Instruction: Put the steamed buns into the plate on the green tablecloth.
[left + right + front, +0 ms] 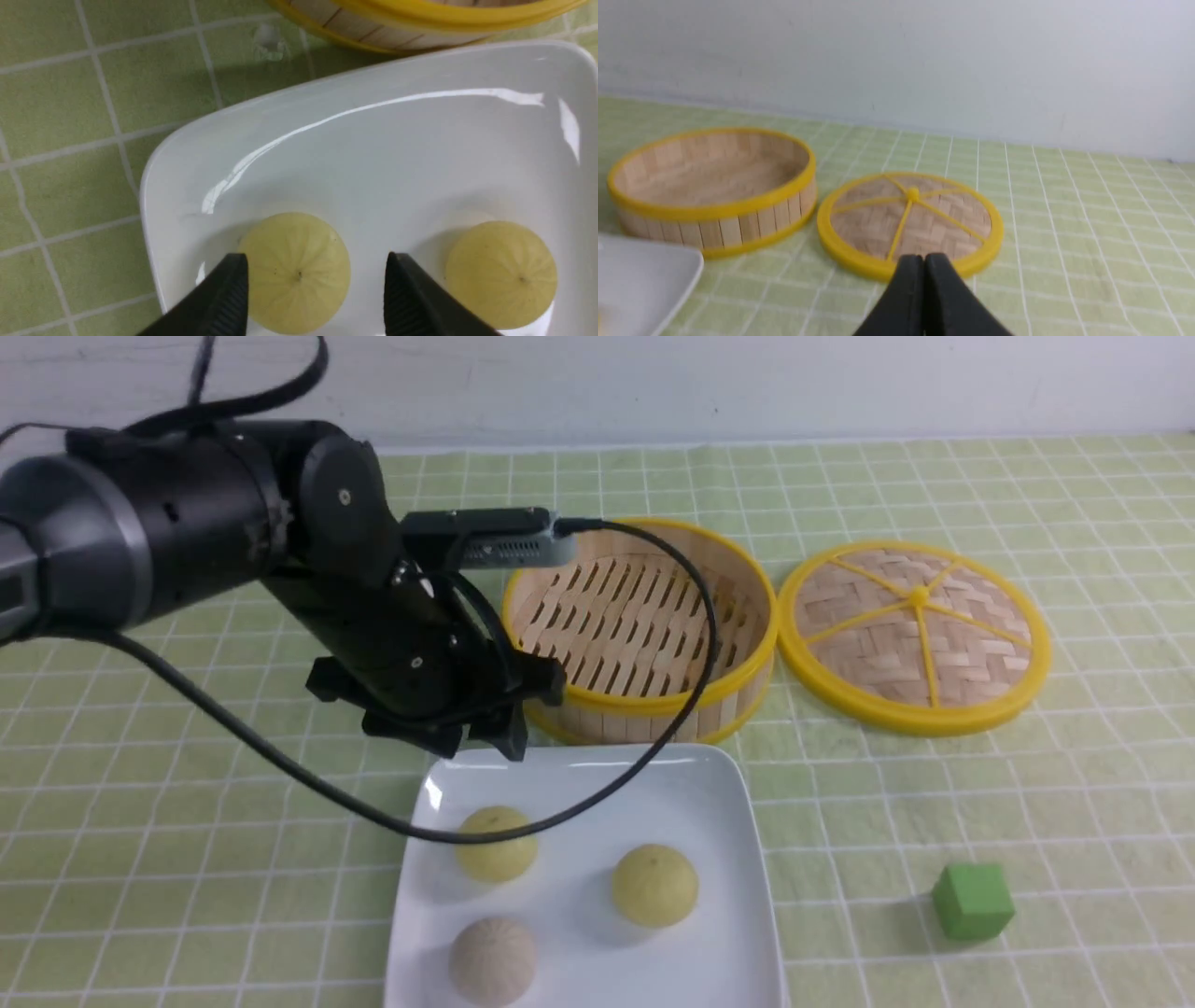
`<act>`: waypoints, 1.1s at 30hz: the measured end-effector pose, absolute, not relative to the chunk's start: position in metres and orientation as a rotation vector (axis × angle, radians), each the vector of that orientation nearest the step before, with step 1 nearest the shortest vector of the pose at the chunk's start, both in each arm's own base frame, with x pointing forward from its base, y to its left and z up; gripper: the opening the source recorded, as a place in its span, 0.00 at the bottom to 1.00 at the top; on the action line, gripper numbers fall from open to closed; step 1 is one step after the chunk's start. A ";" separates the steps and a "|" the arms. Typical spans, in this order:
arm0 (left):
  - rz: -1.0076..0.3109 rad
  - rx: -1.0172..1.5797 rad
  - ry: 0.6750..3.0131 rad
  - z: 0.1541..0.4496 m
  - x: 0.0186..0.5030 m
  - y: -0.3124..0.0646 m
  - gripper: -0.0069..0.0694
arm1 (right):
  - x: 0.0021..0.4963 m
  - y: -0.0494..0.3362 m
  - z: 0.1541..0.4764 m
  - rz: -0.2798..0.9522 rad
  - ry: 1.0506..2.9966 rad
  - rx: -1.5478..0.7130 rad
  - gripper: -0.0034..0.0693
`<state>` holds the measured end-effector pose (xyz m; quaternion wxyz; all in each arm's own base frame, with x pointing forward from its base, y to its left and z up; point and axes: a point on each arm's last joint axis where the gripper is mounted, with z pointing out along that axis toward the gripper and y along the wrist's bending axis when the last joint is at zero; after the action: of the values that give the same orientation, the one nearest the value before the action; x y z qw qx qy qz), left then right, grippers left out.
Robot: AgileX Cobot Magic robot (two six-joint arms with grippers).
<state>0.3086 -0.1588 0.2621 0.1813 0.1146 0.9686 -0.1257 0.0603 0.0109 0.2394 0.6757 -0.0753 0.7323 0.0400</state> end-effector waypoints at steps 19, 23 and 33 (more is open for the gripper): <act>-0.360 0.335 2.552 0.356 0.244 -0.125 0.11 | 0.052 0.004 0.172 -0.076 1.856 -0.215 0.08; -0.306 0.357 2.533 0.376 0.219 -0.109 0.09 | 0.052 0.003 0.172 -0.085 1.857 -0.221 0.08; -0.242 0.313 2.466 0.382 0.174 -0.081 0.09 | 0.052 0.003 0.172 -0.080 1.858 -0.220 0.09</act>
<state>0.1739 -0.0805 0.3821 0.3164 0.1190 0.9366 -0.0920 0.0524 0.0034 0.1721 0.5929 -0.0948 0.7990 -0.0344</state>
